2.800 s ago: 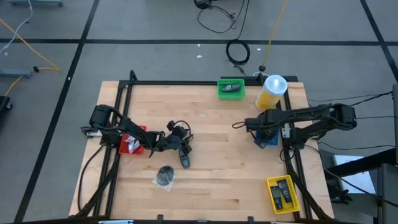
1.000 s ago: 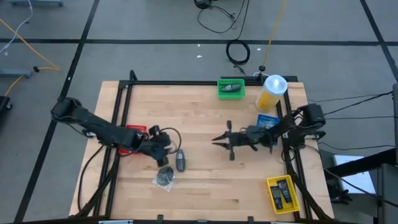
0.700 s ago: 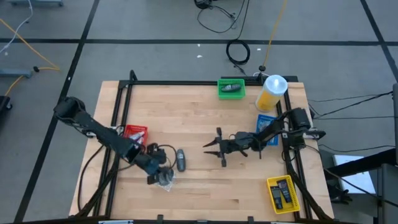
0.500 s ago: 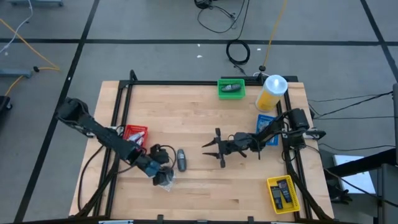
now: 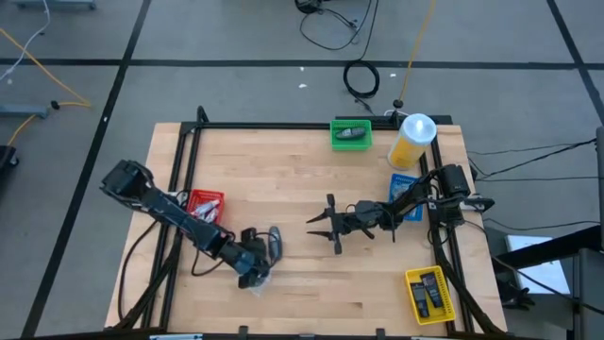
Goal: Pick & Place Travel size toiletries
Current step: Put the black hairbrush into the blue bin
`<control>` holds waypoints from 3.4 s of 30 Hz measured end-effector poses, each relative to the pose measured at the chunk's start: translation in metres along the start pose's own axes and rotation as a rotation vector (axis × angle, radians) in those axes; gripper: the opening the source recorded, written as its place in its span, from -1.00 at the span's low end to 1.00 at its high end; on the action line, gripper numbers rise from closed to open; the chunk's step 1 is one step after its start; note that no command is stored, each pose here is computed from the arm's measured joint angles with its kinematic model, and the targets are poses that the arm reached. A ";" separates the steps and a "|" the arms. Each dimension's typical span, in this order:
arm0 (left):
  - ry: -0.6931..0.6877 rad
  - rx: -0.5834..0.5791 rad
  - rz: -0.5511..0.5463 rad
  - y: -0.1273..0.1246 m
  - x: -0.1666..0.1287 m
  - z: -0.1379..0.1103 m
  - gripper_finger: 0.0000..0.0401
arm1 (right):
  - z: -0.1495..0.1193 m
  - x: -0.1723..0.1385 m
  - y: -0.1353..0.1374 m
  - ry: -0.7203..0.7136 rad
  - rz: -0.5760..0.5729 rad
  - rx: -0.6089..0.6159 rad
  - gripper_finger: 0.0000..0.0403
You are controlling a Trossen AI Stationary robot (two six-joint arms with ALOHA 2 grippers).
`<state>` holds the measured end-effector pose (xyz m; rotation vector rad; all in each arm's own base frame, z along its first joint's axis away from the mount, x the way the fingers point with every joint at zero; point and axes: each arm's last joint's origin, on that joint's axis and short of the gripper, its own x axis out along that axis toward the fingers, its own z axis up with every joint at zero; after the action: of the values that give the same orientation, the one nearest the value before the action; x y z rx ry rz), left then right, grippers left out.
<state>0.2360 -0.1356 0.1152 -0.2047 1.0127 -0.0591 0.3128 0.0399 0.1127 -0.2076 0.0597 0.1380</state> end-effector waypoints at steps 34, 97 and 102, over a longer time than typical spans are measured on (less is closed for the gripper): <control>-0.495 0.006 -0.326 0.092 -0.047 0.109 -0.99 | 0.022 -0.027 0.019 0.079 0.108 -0.740 0.12; -0.633 -0.179 0.627 0.078 0.043 0.071 -0.07 | 0.139 -0.234 -0.028 0.768 -0.830 1.087 -0.92; -0.631 -0.178 0.629 0.079 0.043 0.071 -0.07 | 0.135 -0.242 -0.030 0.766 -0.983 1.103 -0.91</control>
<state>0.3151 -0.0543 0.1000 -0.0494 0.4147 0.6354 0.0837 0.0073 0.2685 0.8334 0.7593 -0.9584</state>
